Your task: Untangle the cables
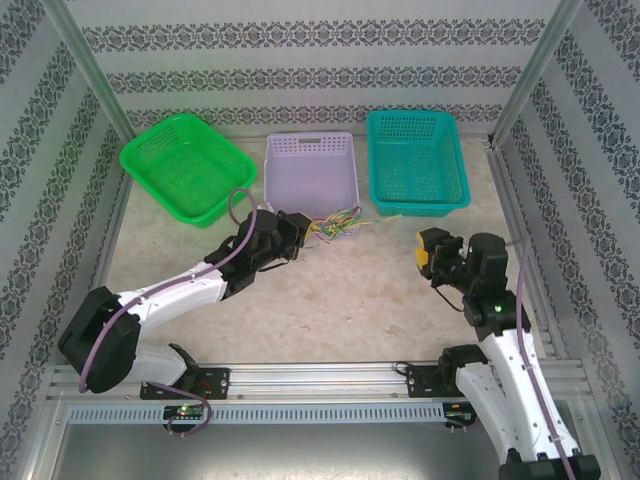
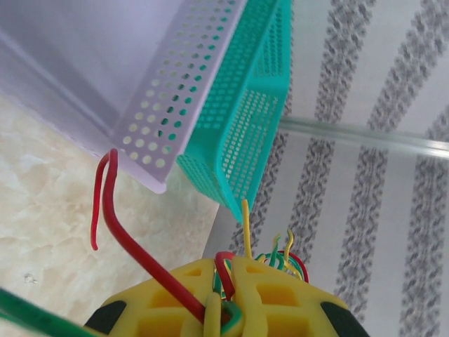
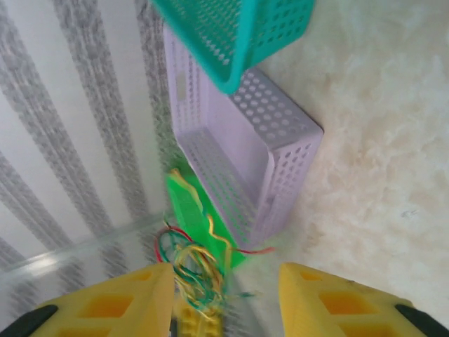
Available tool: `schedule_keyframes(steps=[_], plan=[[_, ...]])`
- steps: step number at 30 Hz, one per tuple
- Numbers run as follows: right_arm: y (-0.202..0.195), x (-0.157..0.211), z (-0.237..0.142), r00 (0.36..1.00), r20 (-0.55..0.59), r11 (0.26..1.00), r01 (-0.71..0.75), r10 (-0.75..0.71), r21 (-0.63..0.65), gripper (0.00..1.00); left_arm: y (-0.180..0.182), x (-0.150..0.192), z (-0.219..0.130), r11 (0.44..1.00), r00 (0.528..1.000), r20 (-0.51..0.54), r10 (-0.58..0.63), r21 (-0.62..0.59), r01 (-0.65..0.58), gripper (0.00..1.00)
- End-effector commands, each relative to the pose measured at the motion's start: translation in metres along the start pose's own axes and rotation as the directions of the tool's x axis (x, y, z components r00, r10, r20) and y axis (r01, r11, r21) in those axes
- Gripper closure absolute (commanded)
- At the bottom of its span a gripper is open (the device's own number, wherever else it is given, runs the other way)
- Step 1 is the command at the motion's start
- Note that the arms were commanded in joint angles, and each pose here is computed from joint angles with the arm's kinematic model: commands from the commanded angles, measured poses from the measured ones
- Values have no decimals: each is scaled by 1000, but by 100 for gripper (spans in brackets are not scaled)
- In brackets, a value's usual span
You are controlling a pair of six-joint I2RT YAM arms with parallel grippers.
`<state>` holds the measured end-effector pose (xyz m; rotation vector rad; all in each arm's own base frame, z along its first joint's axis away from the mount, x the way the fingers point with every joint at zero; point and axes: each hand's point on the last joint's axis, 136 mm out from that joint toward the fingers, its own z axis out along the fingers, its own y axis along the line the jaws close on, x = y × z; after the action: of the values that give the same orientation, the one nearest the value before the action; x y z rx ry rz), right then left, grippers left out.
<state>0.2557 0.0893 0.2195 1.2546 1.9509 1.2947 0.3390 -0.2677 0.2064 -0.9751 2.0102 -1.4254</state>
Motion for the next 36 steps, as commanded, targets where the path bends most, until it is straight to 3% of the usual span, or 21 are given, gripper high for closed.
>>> schedule_keyframes(steps=[1, 4, 6, 10, 13, 24, 36], plan=[[23, 26, -4, 893, -157, 902, 430, -422, 22, 57, -35, 10, -11, 969, 967, -78, 242, 64, -237, 100], [47, 32, -3, 837, -217, 855, 518, -502, 20, 53, -42, 17, -17, 920, 912, -123, 391, 39, -389, 100], [61, 40, 3, 846, -241, 872, 489, -475, 1, 53, -45, 19, -19, 893, 884, -130, 450, 44, -448, 100], [65, 70, 16, 866, -308, 907, 421, -393, 25, 69, -44, 17, -19, 862, 854, -123, 506, 40, -505, 100], [57, 85, 27, 889, -352, 941, 333, -292, 63, 76, -44, 18, -16, 860, 851, -123, 510, 45, -509, 100], [30, 93, 44, 927, -355, 969, 189, -123, 156, 79, -46, 20, -14, 857, 848, -125, 516, 54, -513, 100], [34, 89, 56, 941, -331, 978, 133, -74, 160, 82, -47, 30, -12, 852, 840, -141, 524, 65, -520, 100]])
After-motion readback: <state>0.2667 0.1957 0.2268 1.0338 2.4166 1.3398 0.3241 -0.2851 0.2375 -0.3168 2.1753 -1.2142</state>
